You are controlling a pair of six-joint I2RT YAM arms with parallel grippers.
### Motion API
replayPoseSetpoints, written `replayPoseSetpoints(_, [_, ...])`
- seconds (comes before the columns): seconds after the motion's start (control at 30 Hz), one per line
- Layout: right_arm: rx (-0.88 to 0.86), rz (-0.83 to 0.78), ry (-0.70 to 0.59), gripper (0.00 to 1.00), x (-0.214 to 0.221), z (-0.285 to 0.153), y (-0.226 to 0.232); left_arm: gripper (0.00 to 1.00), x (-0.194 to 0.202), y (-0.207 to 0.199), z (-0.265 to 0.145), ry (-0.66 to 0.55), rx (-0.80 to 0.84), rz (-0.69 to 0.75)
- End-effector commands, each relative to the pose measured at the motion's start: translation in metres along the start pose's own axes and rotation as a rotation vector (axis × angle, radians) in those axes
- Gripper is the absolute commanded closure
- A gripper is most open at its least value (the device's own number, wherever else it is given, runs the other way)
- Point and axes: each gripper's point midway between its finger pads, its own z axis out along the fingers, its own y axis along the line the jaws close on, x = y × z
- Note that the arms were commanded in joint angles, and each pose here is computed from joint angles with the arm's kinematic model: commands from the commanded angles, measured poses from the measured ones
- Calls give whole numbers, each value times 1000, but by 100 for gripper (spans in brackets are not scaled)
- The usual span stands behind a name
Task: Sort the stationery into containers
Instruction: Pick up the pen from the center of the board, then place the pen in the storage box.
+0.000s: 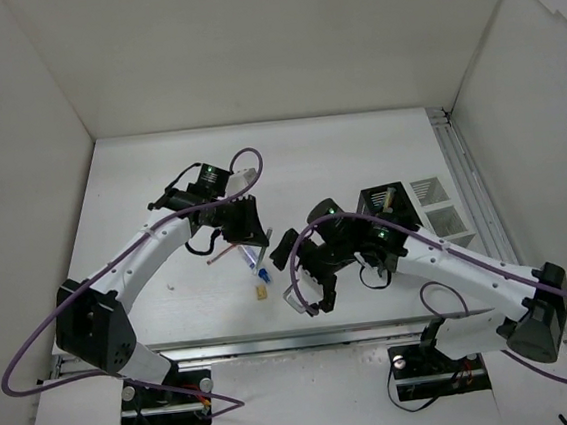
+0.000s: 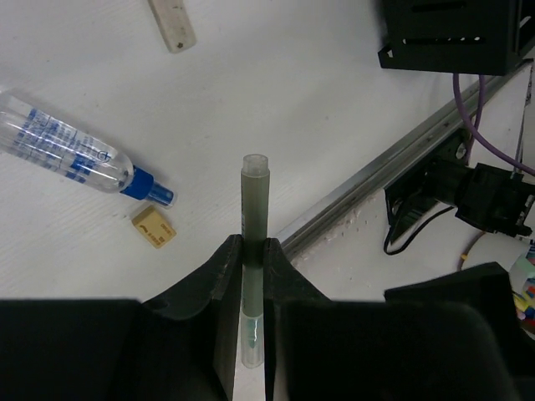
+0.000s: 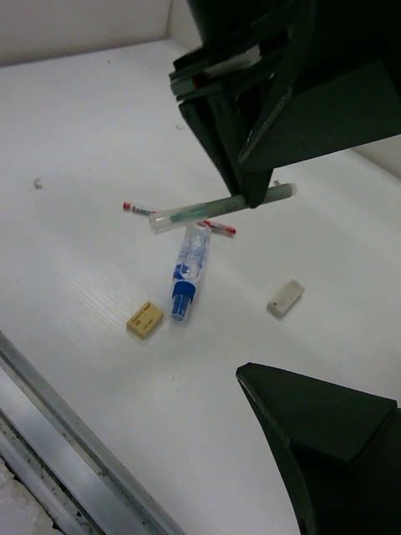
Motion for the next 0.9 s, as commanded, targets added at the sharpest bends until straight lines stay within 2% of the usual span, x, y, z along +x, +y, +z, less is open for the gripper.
replayPoseSetpoints(0.0, [11, -26, -50, 2, -6, 10, -15, 100, -12, -31, -18, -46, 98, 60])
replayPoseSetpoints(0.07, [17, -23, -87, 4, -8, 24, -22, 100, -10, -34, -15, -34, 109, 63])
replayPoseSetpoints(0.23, [36, 12, -81, 5, 2, 46, -31, 100, -7, -43, -12, -17, 178, 74])
replayPoseSetpoints(0.37, [71, 34, -49, 7, 16, 63, -33, 100, -3, -43, -7, 2, 160, 70])
replayPoseSetpoints(0.47, [143, 21, -7, 13, 24, 68, -41, 100, -1, -46, -7, 6, 182, 76])
replayPoseSetpoints(0.53, [183, 8, 16, 23, 28, 70, -46, 100, 0, -45, -6, 14, 182, 67])
replayPoseSetpoints(0.57, [200, 4, 23, 34, 28, 69, -49, 100, 0, -45, -6, 15, 183, 69])
replayPoseSetpoints(0.63, [213, 19, 27, 48, 29, 69, -48, 100, 1, -47, -6, 21, 194, 70])
replayPoseSetpoints(0.67, [235, 14, 34, 63, 30, 68, -53, 100, 2, -48, -7, 24, 203, 71])
replayPoseSetpoints(0.77, [295, 8, 52, 81, 32, 67, -58, 100, 5, -51, -8, 27, 207, 83])
replayPoseSetpoints(0.87, [328, -7, 73, 90, 34, 65, -61, 100, 7, -50, -8, 23, 205, 88])
